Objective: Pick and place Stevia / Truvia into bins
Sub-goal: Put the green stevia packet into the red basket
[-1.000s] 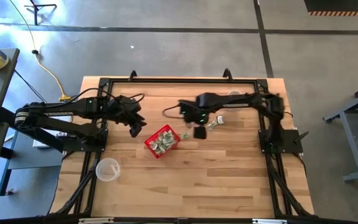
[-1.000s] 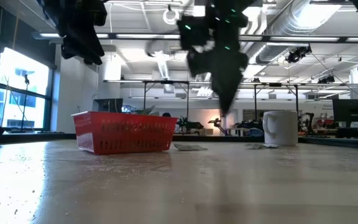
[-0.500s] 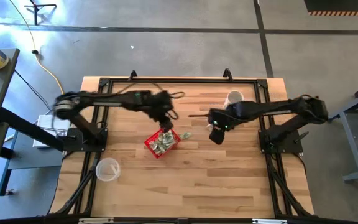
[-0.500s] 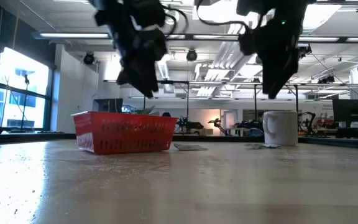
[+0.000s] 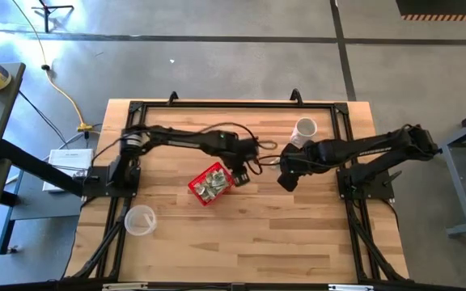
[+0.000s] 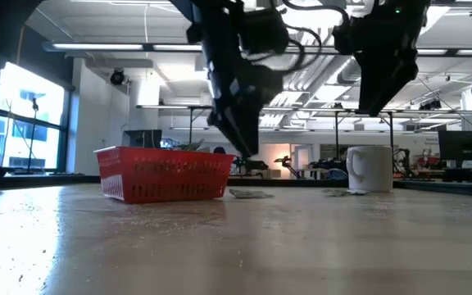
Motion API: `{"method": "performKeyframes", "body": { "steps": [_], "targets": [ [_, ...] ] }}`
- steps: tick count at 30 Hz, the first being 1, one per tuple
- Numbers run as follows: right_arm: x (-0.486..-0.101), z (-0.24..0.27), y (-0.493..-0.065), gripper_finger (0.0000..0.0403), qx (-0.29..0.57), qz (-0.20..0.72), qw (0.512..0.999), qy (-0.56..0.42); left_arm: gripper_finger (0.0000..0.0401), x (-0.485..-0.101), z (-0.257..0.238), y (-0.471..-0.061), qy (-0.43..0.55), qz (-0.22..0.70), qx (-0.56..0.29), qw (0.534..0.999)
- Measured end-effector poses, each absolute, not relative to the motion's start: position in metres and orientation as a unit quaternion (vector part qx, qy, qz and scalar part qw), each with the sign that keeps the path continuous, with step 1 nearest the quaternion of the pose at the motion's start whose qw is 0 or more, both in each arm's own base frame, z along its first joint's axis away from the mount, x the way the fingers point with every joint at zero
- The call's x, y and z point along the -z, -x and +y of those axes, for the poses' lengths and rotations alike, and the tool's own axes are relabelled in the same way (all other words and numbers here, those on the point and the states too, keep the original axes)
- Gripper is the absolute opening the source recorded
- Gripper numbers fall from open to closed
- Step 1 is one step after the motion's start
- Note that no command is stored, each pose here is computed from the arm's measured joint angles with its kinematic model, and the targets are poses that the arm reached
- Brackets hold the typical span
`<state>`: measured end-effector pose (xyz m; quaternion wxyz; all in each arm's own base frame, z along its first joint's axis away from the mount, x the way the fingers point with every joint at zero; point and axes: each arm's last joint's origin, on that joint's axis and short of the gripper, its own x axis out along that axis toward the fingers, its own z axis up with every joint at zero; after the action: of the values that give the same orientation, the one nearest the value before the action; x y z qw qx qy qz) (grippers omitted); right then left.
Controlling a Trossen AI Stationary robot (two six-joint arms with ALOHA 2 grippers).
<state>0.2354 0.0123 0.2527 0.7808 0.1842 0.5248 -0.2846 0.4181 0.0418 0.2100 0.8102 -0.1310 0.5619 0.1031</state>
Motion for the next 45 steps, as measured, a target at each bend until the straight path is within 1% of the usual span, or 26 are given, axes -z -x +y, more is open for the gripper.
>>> {"method": "performKeyframes", "body": {
  "steps": [6, 9, 11, 13, 16, 21, 22, 24, 26, 29, 31, 33, 35, 38, 41, 45],
  "targets": [
    [-0.253, 0.015, -0.233, 0.0256, 0.285, 0.531, 0.776, -0.185, 0.0179, -0.174, 0.026, -0.430, 0.116, 0.591, -0.095, 0.792],
    [-0.253, 0.016, -0.232, 0.0257, 0.287, 0.532, 0.776, -0.181, 0.0179, -0.162, 0.027, -0.434, 0.118, 0.594, -0.086, 0.791],
    [-0.253, 0.016, -0.231, 0.0256, 0.287, 0.534, 0.775, -0.179, 0.0178, -0.153, 0.028, -0.435, 0.110, 0.601, -0.098, 0.785],
    [-0.253, 0.016, -0.231, 0.0257, 0.289, 0.535, 0.773, -0.179, 0.0168, -0.151, 0.029, -0.436, 0.095, 0.602, -0.102, 0.786],
    [-0.252, 0.016, -0.230, 0.0256, 0.293, 0.539, 0.770, -0.176, 0.0131, -0.150, 0.030, -0.436, 0.068, 0.603, -0.101, 0.788],
    [-0.252, 0.015, -0.229, 0.0256, 0.299, 0.540, 0.768, -0.169, 0.0032, -0.160, 0.031, -0.441, 0.043, 0.602, -0.097, 0.792],
    [-0.252, 0.015, -0.229, 0.0256, 0.300, 0.539, 0.769, -0.168, 0.0023, -0.165, 0.031, -0.442, 0.040, 0.602, -0.094, 0.792],
    [-0.252, 0.015, -0.229, 0.0255, 0.302, 0.539, 0.769, -0.167, 0.0024, -0.178, 0.032, -0.444, 0.034, 0.607, -0.091, 0.789],
    [-0.252, 0.015, -0.229, 0.0255, 0.301, 0.539, 0.769, -0.165, 0.0034, -0.195, 0.032, -0.444, 0.019, 0.621, -0.079, 0.779],
    [-0.252, 0.015, -0.229, 0.0255, 0.292, 0.542, 0.771, -0.163, 0.0035, -0.220, 0.036, -0.434, 0.000, 0.664, -0.048, 0.746],
    [-0.252, 0.015, -0.230, 0.0255, 0.268, 0.552, 0.772, -0.165, 0.0025, -0.236, 0.040, -0.421, 0.015, 0.687, -0.024, 0.726],
    [-0.252, 0.013, -0.231, 0.0255, 0.254, 0.558, 0.772, -0.167, 0.0024, -0.253, 0.042, -0.408, 0.059, 0.687, -0.006, 0.724],
    [-0.252, 0.010, -0.231, 0.0255, 0.258, 0.558, 0.770, -0.170, 0.0024, -0.262, 0.041, -0.393, 0.110, 0.684, -0.015, 0.721],
    [-0.252, 0.004, -0.232, 0.0255, 0.259, 0.558, 0.768, -0.179, 0.0029, -0.262, 0.037, -0.371, 0.166, 0.669, -0.057, 0.722],
    [-0.249, 0.001, -0.236, 0.0255, 0.225, 0.569, 0.771, -0.177, 0.0054, -0.251, 0.033, -0.348, 0.229, 0.647, -0.090, 0.721],
    [-0.240, -0.002, -0.246, 0.0255, 0.171, 0.591, 0.782, -0.102, 0.0080, -0.222, 0.028, -0.325, 0.291, 0.631, -0.145, 0.704]
  ]
}}
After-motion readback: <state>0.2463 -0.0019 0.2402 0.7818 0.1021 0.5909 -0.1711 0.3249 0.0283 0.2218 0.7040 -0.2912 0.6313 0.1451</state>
